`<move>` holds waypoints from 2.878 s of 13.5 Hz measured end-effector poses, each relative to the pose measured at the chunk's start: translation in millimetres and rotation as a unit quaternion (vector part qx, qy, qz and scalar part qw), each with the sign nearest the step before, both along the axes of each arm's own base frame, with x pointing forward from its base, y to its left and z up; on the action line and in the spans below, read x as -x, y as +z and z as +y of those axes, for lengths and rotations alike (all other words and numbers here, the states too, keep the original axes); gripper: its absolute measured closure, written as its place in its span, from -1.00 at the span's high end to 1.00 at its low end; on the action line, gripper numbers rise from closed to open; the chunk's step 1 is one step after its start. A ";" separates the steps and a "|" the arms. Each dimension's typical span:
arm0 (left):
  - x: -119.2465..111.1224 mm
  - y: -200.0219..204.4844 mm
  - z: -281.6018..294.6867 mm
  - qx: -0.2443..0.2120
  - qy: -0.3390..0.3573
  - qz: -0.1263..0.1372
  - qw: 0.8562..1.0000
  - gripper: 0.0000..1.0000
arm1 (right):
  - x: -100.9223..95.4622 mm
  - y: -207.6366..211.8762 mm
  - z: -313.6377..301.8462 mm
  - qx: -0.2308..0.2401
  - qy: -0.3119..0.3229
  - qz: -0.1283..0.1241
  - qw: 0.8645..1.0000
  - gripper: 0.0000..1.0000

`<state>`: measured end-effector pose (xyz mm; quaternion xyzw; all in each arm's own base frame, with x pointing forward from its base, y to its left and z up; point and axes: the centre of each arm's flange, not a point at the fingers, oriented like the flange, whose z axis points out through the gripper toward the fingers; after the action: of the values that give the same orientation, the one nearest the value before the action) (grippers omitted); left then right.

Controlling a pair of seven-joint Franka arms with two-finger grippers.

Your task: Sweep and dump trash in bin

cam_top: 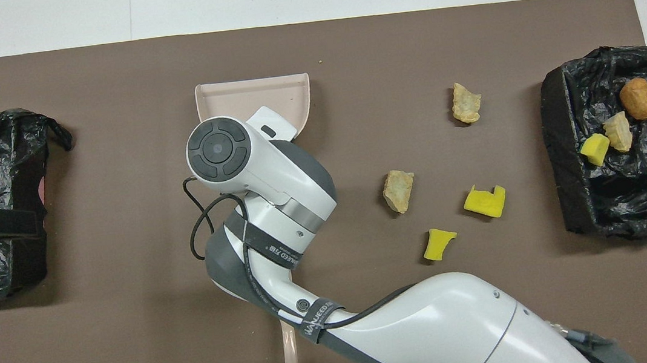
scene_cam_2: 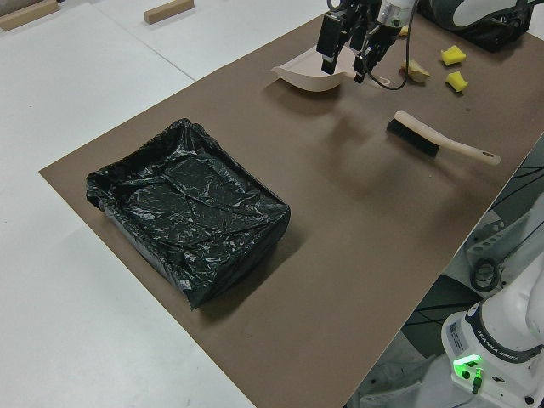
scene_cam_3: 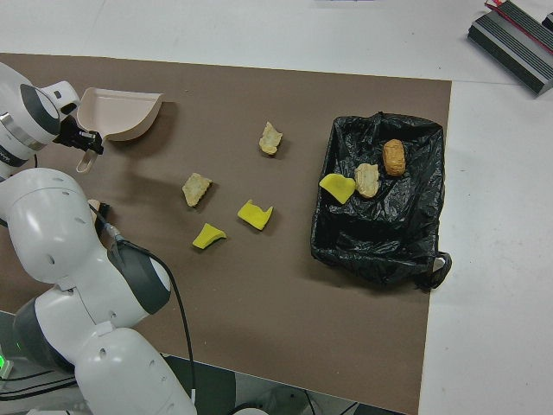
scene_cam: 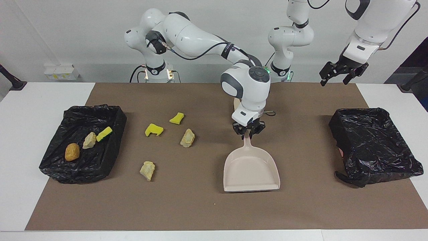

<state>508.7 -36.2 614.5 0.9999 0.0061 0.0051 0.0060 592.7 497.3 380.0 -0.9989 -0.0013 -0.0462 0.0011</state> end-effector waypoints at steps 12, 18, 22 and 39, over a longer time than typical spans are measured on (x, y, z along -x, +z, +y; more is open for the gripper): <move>-1.2 -4.7 3.4 0.000 0.003 0.001 1.000 1.00 | -24.3 74.8 -44.1 -0.061 -0.048 -0.009 0.997 0.73; -48.4 -32.5 -10.0 0.029 0.062 -0.077 0.995 1.00 | 63.5 134.4 -77.8 -0.034 -0.040 0.024 0.998 0.88; -72.8 -60.3 -53.1 0.052 0.061 -0.100 0.992 1.00 | 134.8 90.4 -95.2 -0.030 -0.038 0.049 0.998 0.86; -53.0 -233.8 -291.7 0.054 0.014 -0.031 0.998 1.00 | 315.0 -38.1 -42.0 -0.025 -0.009 0.063 0.998 0.81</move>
<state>561.7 -328.0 380.7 0.9974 0.0203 0.0359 0.0597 277.7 455.3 341.9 -0.9995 0.0093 0.0169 0.0256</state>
